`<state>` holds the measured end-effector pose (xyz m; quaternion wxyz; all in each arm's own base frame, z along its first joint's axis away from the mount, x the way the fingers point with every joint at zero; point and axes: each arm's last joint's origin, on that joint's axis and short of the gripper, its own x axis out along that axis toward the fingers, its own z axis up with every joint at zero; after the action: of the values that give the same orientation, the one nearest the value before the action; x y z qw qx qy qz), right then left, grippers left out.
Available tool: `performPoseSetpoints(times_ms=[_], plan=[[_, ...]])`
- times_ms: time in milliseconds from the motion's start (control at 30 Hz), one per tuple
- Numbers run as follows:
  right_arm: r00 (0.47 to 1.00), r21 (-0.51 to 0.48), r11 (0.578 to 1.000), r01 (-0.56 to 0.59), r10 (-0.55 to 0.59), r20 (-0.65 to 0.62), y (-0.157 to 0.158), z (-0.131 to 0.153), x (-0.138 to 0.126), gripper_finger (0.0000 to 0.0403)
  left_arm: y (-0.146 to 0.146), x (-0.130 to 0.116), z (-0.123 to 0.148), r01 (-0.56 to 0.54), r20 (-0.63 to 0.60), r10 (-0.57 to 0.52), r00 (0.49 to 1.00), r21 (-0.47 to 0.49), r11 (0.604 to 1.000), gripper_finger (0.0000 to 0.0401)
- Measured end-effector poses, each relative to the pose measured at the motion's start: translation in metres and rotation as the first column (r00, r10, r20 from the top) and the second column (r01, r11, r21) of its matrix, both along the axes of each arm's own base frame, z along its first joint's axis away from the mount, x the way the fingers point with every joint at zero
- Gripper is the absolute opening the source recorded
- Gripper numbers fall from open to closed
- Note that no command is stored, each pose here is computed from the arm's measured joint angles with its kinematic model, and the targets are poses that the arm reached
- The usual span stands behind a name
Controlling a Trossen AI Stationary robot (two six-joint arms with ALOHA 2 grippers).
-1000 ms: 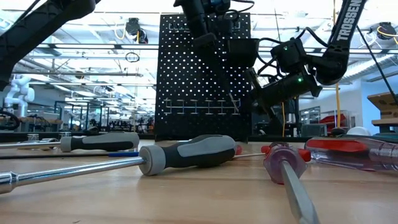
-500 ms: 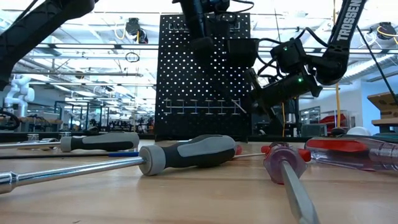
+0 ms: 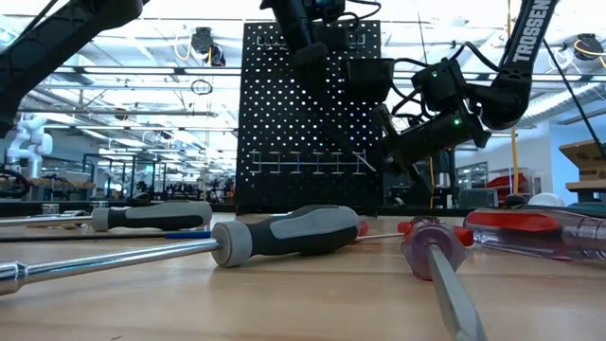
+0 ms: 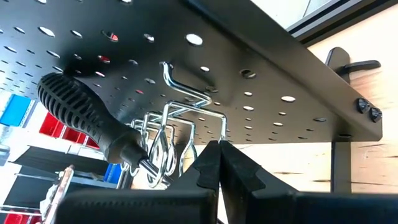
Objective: Hang tools onto peg board
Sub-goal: Hang the black screwdriver on the pegboard
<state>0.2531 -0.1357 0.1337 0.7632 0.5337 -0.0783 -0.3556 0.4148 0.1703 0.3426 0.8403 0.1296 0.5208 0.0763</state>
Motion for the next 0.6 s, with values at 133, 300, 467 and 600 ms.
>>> performPoseSetpoints(times_ms=[133, 300, 467, 600], plan=[[1.0, -0.003, 1.0, 0.001, -0.001, 0.001, 0.0, 0.0, 0.0, 0.0, 0.004, 0.003, 0.0, 0.013, 0.005, -0.013, 1.0, 0.073, 0.997, 0.0325], [1.0, -0.006, 1.0, 0.001, -0.001, 0.001, 0.0, 0.001, 0.0, 0.0, 0.005, 0.004, -0.007, -0.024, 0.01, 0.024, 1.0, 0.027, 0.999, 0.0325], [1.0, -0.012, 1.0, -0.024, 0.024, -0.011, 0.0, 0.0, 0.0, 0.0, -0.004, 0.002, -0.012, -0.059, -0.02, 0.058, 0.998, -0.067, 0.996, 0.0325], [1.0, -0.013, 1.0, -0.026, 0.026, -0.012, 0.0, 0.0, 0.0, 0.0, -0.016, 0.0, -0.014, -0.041, -0.082, 0.034, 0.996, -0.089, 0.995, 0.0325]])
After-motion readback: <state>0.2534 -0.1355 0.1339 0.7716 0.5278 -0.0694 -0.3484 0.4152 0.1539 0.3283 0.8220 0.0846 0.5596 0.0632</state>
